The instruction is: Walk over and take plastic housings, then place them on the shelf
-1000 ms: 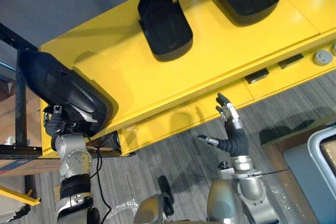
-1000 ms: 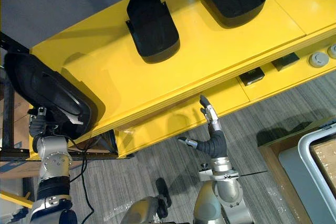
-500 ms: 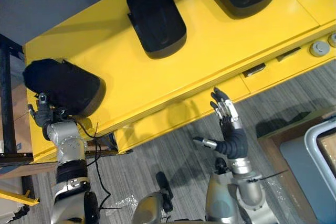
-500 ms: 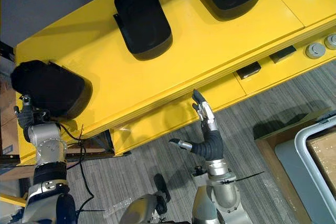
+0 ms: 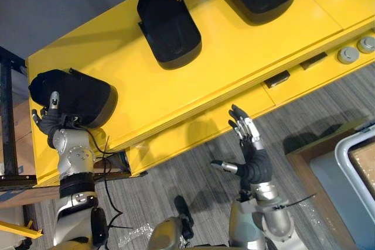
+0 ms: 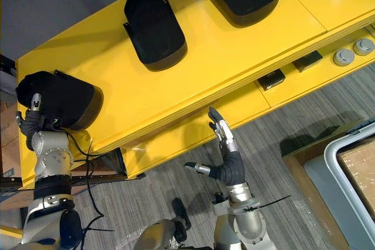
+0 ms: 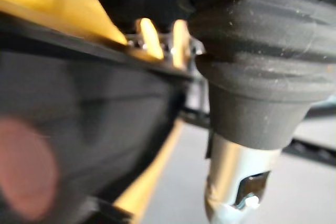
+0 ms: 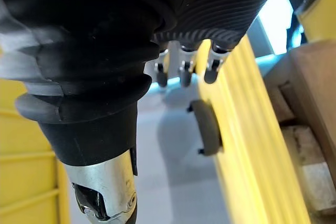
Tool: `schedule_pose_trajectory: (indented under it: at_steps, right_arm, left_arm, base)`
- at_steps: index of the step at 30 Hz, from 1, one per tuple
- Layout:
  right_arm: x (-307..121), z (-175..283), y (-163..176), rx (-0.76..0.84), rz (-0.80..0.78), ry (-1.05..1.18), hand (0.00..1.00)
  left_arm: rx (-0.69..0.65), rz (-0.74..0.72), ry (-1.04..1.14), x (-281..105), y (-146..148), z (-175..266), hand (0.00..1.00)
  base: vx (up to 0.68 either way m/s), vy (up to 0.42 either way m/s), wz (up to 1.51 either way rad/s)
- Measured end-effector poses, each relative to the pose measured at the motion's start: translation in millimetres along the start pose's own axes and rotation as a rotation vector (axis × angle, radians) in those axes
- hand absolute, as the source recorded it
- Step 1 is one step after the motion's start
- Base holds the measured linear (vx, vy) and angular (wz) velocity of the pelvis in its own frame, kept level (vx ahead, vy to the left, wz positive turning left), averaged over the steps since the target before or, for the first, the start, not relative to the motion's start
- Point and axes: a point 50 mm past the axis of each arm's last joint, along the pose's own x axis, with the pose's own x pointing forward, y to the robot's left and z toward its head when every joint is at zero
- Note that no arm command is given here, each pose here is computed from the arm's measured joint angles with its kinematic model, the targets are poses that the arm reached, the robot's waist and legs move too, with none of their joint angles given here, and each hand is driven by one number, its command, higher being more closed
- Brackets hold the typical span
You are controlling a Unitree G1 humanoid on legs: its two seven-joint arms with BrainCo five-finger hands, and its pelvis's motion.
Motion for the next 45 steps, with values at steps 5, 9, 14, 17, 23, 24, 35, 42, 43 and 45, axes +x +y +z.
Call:
schedule_pose_trajectory:
  at_steps: [5, 9, 14, 17, 23, 24, 35, 42, 43, 45]
  right_arm:
    - [-3, -1, 1, 0.006, 0.016, -0.028, 0.0]
    - [-4, -5, 0, -0.02, 0.045, -0.039, 0.0]
    - [0, -6, -11, -0.169, 0.057, -0.067, 0.0]
    - [19, 2, -32, -0.295, 0.013, -0.156, 0.0]
    - [60, 16, -41, -0.361, 0.021, -0.316, 0.0]
    - [62, 16, -42, -0.368, 0.027, -0.319, 0.0]
    - [111, -76, -63, -0.761, 0.372, 0.121, 0.0]
    - [159, -74, -94, -1.006, 0.352, 0.137, 0.0]
    - [166, -70, -101, -1.045, 0.335, 0.138, 0.0]
    - [178, -63, -111, -1.09, 0.303, 0.132, 0.0]
  left_arm:
    - [0.161, -0.057, -0.25, 6, -24, 40, 0.0]
    - [0.25, -0.093, -0.356, 0, -25, 45, 0.0]
    - [0.342, -0.239, -0.455, -59, 14, 28, 0.0]
    - [0.386, -0.288, -0.345, -113, 54, 3, 0.0]
    - [0.594, -0.409, -0.204, -155, 91, -18, 0.0]
    - [0.612, -0.419, -0.179, -156, 93, -21, 0.0]
    - [1.015, -0.485, 0.418, -181, 193, -115, 0.0]
    - [1.159, -0.475, 0.601, -190, 236, -128, 0.0]
    - [1.178, -0.473, 0.612, -188, 240, -128, 0.0]
    - [1.193, -0.458, 0.629, -187, 245, -130, 0.0]
  base:
    - [0.0, 0.001, 0.0]
    - [0.01, 0.008, 0.13]
    - [0.0, 0.0, 0.37]
    - [-0.03, 0.004, 0.47]
    - [-0.05, -0.011, 0.35]
    - [-0.03, -0.026, 0.25]
    - [0.01, -0.022, 0.28]
    - [-0.04, -0.014, 0.21]
    - [-0.06, -0.008, 0.15]
    - [-0.08, -0.003, 0.15]
